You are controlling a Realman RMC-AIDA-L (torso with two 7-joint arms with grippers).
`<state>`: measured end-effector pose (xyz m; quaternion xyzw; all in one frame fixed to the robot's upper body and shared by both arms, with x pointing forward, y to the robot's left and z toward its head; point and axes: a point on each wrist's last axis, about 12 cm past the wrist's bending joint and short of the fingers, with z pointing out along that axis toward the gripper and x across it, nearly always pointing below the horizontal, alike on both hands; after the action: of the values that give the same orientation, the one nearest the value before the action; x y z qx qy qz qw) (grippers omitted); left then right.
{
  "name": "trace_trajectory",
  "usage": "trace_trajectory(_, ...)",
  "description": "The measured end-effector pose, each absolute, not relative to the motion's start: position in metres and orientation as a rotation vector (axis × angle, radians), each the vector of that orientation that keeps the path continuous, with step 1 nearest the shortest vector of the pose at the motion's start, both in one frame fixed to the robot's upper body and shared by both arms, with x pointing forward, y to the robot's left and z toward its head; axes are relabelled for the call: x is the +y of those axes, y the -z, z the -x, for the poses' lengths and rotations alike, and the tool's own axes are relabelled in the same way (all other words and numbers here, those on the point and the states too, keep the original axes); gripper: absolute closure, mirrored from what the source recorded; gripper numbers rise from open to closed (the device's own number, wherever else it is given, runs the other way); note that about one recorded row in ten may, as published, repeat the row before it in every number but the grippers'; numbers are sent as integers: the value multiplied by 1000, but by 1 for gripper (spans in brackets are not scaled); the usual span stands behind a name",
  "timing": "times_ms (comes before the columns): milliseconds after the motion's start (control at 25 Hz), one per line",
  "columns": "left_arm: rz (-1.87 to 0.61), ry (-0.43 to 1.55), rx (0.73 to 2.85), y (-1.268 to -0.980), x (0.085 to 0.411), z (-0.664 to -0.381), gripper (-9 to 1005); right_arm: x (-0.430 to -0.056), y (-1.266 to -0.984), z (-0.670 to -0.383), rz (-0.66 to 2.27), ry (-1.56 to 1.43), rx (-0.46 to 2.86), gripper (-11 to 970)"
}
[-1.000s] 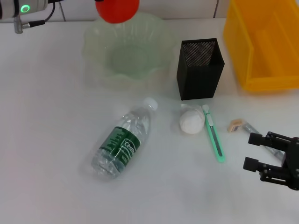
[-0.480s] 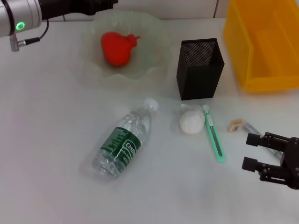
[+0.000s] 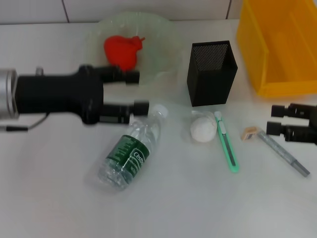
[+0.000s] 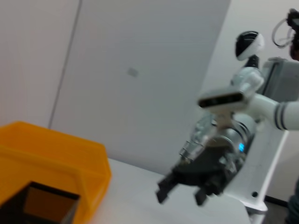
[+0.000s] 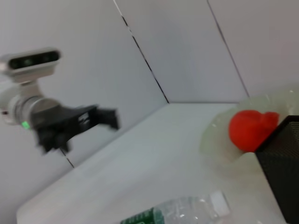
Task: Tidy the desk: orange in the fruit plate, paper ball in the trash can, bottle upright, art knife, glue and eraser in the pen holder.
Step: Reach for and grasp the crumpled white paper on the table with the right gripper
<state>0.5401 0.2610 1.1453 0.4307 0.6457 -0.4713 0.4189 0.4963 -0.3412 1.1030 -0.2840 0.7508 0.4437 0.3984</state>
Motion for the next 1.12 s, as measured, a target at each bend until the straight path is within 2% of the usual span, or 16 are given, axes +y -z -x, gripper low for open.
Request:
trace_trajectory(40,-1105,1214,1626,-1138,262,-532,199,-341,-1117,-510,734,-1097,1992,215)
trace_trajectory(120,-1105,1214,1626,-1138,262,-532,185,-340,-1125,-517,746,-1084,2036,215)
trace_trajectory(200,-1136,1305,1644,-1118,262,-511,178,-334,-1141,-532,773,-1052,2142,215)
trace_trajectory(240,-1114,1360,1645,-1105,262,-502,178,-321,-1158,-547,819,-1001,2246,215)
trace_trajectory(360,-1091,1380,1648,-1099,262,-498,179,-303,-1170,-560,875,-930,2335,216)
trace_trajectory(440,-1084,1386,1649,-1097,263,-497,179,-272,-1180,-577,936,-807,2455,216)
trace_trajectory(600,-1085,1403,1655,-1094,262,-493,179,-248,-1180,-588,964,-696,2531,216)
trace_trajectory(640,-1086,1405,1656,-1094,262,-493,180,-233,-1176,-595,976,-621,2558,216)
trace_trajectory(800,-1084,1407,1659,-1094,262,-493,180,-216,-1165,-601,997,-545,2578,216)
trace_trajectory(840,-1084,1407,1659,-1094,262,-493,180,-206,-1156,-602,1022,-542,2590,216)
trace_trajectory(1120,-1097,1411,1691,-1091,262,-491,181,-188,-1145,-606,1044,-582,2587,217)
